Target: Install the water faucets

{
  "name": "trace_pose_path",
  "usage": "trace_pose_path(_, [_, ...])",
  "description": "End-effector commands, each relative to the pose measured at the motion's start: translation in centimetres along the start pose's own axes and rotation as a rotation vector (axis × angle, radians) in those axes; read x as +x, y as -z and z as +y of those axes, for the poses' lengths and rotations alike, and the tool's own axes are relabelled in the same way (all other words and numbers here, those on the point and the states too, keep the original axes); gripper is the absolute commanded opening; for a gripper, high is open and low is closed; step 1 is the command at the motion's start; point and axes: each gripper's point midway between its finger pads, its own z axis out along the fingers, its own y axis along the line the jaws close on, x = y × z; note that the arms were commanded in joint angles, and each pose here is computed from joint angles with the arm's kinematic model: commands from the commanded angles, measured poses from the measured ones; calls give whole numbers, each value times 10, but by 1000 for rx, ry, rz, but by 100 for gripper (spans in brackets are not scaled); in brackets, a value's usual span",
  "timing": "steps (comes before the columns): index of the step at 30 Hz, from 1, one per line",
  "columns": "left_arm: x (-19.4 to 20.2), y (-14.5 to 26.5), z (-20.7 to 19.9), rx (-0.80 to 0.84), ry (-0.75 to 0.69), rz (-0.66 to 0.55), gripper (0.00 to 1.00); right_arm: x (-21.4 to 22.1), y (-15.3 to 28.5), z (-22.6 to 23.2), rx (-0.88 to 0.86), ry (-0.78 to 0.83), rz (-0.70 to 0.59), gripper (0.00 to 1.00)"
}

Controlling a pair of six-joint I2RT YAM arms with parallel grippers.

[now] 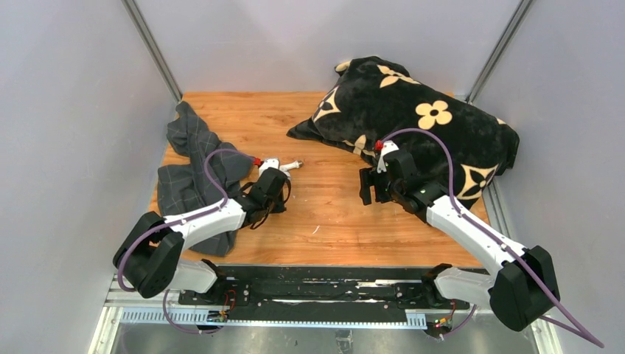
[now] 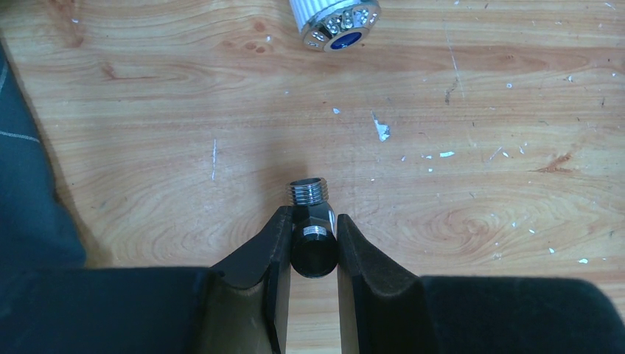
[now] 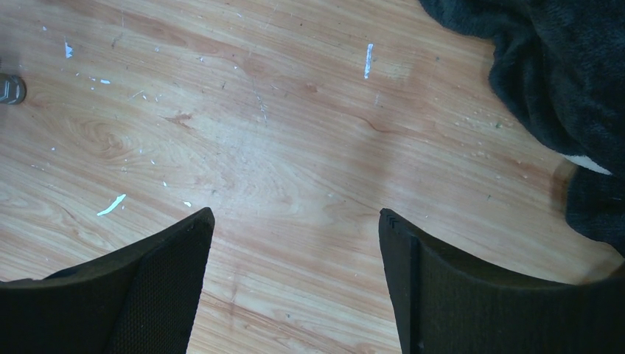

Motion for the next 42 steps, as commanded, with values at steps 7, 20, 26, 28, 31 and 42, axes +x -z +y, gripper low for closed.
trace_pose_path(7, [-20,2,-6,-36,-4,-54,51,-3,1,-3,7,-36,2,82])
trace_pose_path(20, [-71,7,-29,-70,-8,-80,83,-4,3,-3,0,-37,-12,82])
trace_pose_path(26, [-73,-23,-27,-182,18,-4,87,-4,6,-2,-3,-36,-17,82])
trace_pose_path(28, [-72,-33,-25,-185,41,16,89,-4,7,-3,-1,-33,-18,82])
trace_pose_path(31, [-70,-43,-21,-193,70,39,92,-3,6,-3,0,-24,-14,82])
trace_pose_path(42, [-69,-83,-18,-187,91,95,80,-1,4,0,-18,-19,5,82])
